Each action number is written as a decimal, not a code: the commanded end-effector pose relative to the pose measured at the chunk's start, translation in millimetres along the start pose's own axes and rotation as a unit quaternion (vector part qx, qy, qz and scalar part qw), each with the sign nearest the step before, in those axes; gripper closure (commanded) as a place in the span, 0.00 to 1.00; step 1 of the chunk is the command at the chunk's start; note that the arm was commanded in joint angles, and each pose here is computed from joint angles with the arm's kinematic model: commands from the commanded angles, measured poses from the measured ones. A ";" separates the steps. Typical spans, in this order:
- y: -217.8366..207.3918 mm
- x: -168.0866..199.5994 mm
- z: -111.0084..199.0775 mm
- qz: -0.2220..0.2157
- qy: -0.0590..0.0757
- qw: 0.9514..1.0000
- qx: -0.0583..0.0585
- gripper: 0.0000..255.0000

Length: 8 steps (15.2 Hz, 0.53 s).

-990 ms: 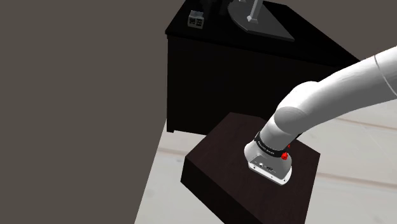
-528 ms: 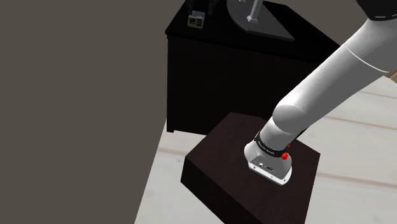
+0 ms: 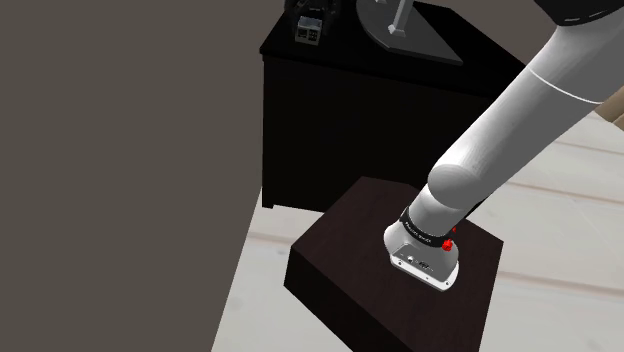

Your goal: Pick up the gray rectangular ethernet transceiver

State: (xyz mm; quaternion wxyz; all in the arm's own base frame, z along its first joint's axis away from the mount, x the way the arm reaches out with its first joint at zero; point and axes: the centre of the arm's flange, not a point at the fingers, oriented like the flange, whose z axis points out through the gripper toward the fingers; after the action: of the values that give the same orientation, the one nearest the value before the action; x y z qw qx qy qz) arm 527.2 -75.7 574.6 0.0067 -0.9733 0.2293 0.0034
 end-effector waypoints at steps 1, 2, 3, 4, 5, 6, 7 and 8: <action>-1.1 -0.4 14.3 0.000 0.000 1.000 0.000 0.00; -1.1 -0.5 14.3 0.000 0.000 1.000 0.000 0.00; -1.1 -0.4 14.3 0.000 0.000 1.000 0.000 0.00; -1.3 -0.4 14.0 0.000 0.000 1.000 0.000 1.00; -1.3 -0.5 13.9 0.000 0.000 1.000 0.000 1.00; -1.4 -0.5 13.7 0.000 0.000 1.000 0.000 1.00; -1.3 -0.5 13.7 0.000 0.000 1.000 0.000 1.00; -1.3 -0.4 13.7 0.000 0.000 1.000 0.000 1.00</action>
State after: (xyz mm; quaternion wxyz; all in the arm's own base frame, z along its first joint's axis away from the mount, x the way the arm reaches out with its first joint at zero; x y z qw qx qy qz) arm 527.4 -73.5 561.7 0.0070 -0.9734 0.2291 0.0025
